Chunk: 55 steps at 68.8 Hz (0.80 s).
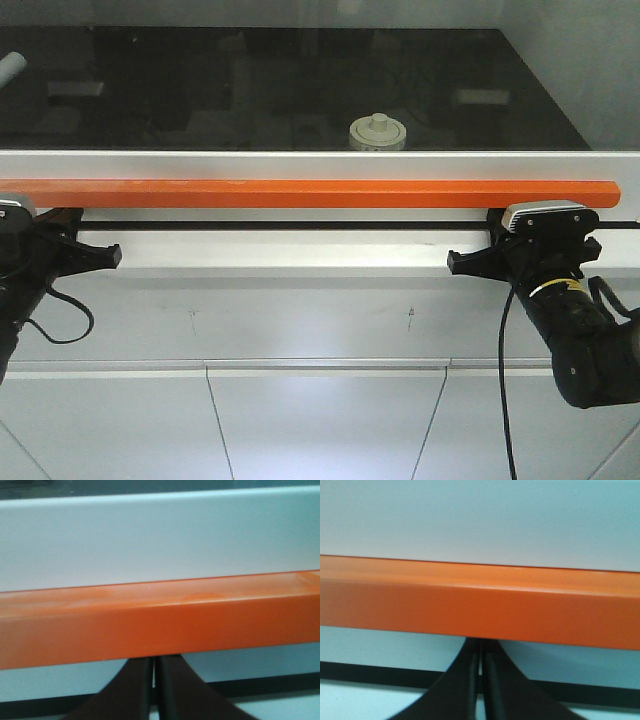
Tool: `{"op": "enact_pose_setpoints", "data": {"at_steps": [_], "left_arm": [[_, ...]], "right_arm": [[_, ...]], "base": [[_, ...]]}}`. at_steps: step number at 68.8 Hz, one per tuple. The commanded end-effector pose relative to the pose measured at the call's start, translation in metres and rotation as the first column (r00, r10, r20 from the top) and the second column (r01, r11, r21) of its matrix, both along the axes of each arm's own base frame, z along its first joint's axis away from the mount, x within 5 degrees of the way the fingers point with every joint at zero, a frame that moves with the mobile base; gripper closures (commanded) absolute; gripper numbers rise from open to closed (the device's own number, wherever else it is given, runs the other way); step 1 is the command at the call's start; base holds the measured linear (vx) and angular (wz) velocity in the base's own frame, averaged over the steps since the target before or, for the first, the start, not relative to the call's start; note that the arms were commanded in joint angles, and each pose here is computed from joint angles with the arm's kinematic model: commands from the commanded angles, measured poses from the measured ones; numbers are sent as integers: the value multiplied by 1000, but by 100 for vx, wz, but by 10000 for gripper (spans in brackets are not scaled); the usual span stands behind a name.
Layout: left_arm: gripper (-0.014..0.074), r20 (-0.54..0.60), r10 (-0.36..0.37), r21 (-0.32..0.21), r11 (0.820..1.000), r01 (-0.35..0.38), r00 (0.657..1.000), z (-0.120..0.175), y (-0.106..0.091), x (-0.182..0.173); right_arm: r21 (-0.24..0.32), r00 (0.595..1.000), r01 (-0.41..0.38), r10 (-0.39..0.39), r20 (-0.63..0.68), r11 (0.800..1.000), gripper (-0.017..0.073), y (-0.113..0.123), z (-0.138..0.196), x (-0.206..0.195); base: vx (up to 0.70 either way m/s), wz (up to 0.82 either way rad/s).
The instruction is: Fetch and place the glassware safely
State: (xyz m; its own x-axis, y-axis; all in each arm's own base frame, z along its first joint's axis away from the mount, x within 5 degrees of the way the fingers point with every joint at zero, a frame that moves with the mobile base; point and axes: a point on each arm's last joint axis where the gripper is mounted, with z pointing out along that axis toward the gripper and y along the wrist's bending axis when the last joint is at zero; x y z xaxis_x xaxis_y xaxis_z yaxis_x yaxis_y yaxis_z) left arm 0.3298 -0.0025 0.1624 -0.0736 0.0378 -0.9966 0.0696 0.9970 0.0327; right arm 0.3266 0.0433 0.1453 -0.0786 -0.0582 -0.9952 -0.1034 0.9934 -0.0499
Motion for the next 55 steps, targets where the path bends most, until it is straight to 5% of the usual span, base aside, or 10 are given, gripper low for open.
{"op": "enact_pose_setpoints", "data": {"at_steps": [1, 55], "left_arm": [[594, 186, -7, -7, 1000, 9, 983, 33, -1, 6], [594, 271, -5, -8, 1000, 7, 963, 60, -1, -1]], "right_arm": [[22, 981, -6, 1, 196, 1000, 560, 1, 32, 5], [0, 965, -4, 4, 263, 1000, 560, 1, 51, 1]], "base": [[0, 0], [0, 0]]}}
